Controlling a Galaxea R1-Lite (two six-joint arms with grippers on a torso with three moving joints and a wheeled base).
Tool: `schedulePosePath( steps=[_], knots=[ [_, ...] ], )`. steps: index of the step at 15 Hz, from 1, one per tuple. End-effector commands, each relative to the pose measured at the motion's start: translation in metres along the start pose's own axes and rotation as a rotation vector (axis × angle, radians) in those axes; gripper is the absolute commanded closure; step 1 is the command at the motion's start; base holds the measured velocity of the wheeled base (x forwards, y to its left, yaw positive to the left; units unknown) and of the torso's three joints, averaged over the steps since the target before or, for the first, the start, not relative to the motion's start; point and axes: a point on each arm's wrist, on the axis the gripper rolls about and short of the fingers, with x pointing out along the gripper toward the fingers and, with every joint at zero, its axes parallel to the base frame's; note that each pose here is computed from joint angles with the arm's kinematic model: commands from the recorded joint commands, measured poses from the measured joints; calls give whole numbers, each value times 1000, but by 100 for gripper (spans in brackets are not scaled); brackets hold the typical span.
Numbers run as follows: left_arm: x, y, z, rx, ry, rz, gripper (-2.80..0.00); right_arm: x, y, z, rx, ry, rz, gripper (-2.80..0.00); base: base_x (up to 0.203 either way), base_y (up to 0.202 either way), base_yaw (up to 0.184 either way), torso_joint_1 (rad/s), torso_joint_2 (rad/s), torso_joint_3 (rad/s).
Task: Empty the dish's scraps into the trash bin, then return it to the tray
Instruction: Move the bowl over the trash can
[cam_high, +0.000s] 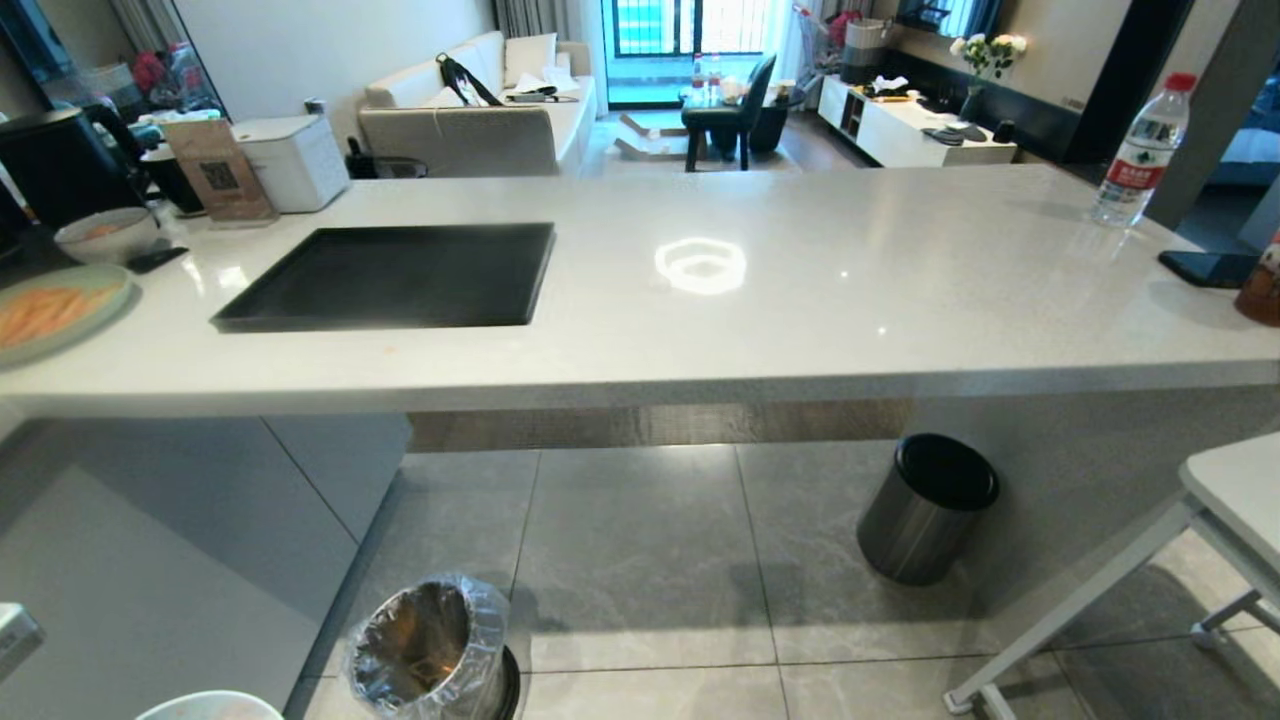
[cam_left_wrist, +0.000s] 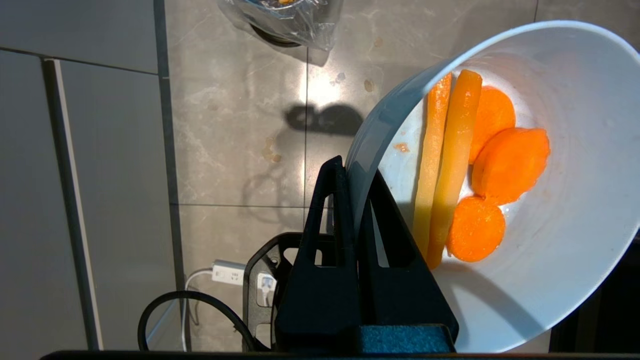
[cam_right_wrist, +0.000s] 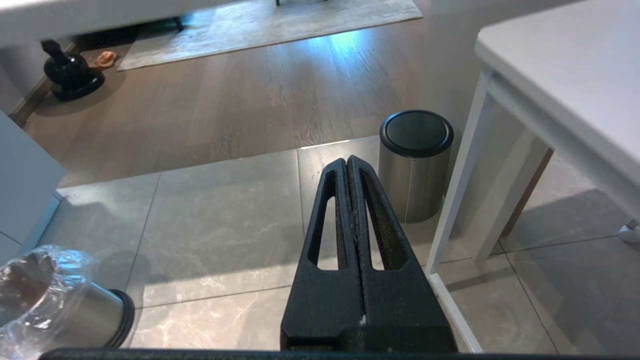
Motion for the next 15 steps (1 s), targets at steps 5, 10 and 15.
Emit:
schedulePosePath(
  steps=[5,10,15],
  knots=[
    [0,0,-1,-6,4,3,0,0,0,0,1,1,0,0,0,0,0,-118,490,374],
    [0,1,-1,-11,8,5,0,0,0,0,1,1,0,0,0,0,0,-61,454,393],
    [3,1,-4,-12,20,2,0,0,0,0,1,1,0,0,0,0,0,-3,435,443]
  ],
)
